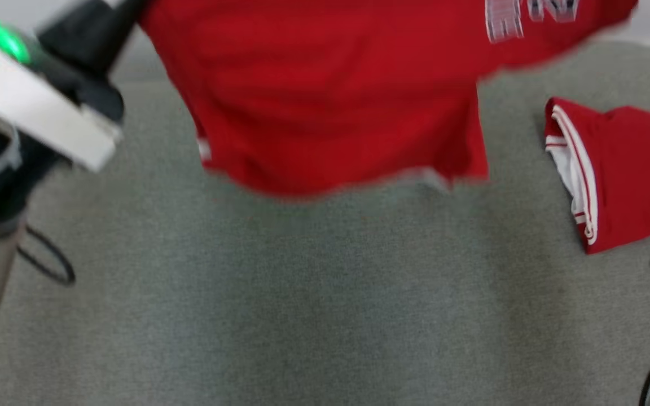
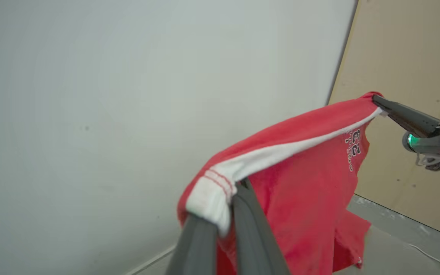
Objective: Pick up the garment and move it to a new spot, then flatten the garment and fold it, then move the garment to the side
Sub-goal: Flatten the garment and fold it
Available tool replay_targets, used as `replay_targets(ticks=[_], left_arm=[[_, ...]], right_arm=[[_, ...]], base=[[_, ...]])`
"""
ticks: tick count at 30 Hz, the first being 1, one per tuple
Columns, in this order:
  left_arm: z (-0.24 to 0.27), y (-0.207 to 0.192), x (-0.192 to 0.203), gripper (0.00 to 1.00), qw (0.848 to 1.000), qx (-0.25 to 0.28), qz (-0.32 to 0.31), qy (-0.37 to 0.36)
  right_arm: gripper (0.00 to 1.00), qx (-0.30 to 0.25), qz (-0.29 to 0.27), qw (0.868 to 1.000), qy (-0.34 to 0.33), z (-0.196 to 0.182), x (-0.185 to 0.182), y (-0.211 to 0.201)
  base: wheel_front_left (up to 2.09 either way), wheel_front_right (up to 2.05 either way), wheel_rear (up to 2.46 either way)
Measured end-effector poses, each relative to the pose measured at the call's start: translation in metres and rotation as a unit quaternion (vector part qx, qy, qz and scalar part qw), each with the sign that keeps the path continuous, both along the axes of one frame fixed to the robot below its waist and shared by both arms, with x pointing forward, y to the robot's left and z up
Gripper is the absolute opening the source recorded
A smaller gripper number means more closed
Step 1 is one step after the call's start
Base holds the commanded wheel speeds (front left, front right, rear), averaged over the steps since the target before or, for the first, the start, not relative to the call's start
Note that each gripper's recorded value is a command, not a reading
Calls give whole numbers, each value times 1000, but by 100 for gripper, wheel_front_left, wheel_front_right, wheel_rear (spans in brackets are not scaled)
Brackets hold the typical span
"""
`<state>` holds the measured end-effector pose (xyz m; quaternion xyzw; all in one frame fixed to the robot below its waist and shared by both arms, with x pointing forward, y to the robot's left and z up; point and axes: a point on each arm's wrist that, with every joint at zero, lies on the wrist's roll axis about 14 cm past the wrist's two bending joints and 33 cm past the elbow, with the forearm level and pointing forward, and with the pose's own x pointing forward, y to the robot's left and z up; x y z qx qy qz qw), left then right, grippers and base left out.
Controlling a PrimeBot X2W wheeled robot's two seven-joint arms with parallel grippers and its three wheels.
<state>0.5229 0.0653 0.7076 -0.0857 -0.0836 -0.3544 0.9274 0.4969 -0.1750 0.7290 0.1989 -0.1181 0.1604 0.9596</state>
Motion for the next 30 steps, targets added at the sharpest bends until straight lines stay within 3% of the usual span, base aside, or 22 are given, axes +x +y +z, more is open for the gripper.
replay_targets(ticks=[6, 8, 14, 18, 22, 30], left_arm=[[3, 11, 82, 0, 991, -21, 93, -96], [-14, 7, 99, 0, 988, -4, 103, -115], [-86, 1, 111, 0, 991, 0, 116, -70], [-155, -1, 93, 0, 994, 16, 111, 11], [-191, -7, 61, 0, 994, 11, 93, 52], [-234, -18, -45, 0, 991, -3, 47, 126]], right_arm=[[0, 14, -8, 999, -31, -4, 79, 19], [0, 18, -13, 999, -27, -18, 99, 23], [0, 38, -22, 999, 30, -87, 116, 32], [0, 55, -30, 993, 100, -157, 97, 32], [0, 51, -36, 986, 152, -214, 62, 28], [0, 30, -42, 966, 254, -284, -40, -3]], base=[[0, 0, 0], [0, 0, 0], [0, 0, 0], [0, 0, 0], [0, 0, 0], [0, 0, 0]])
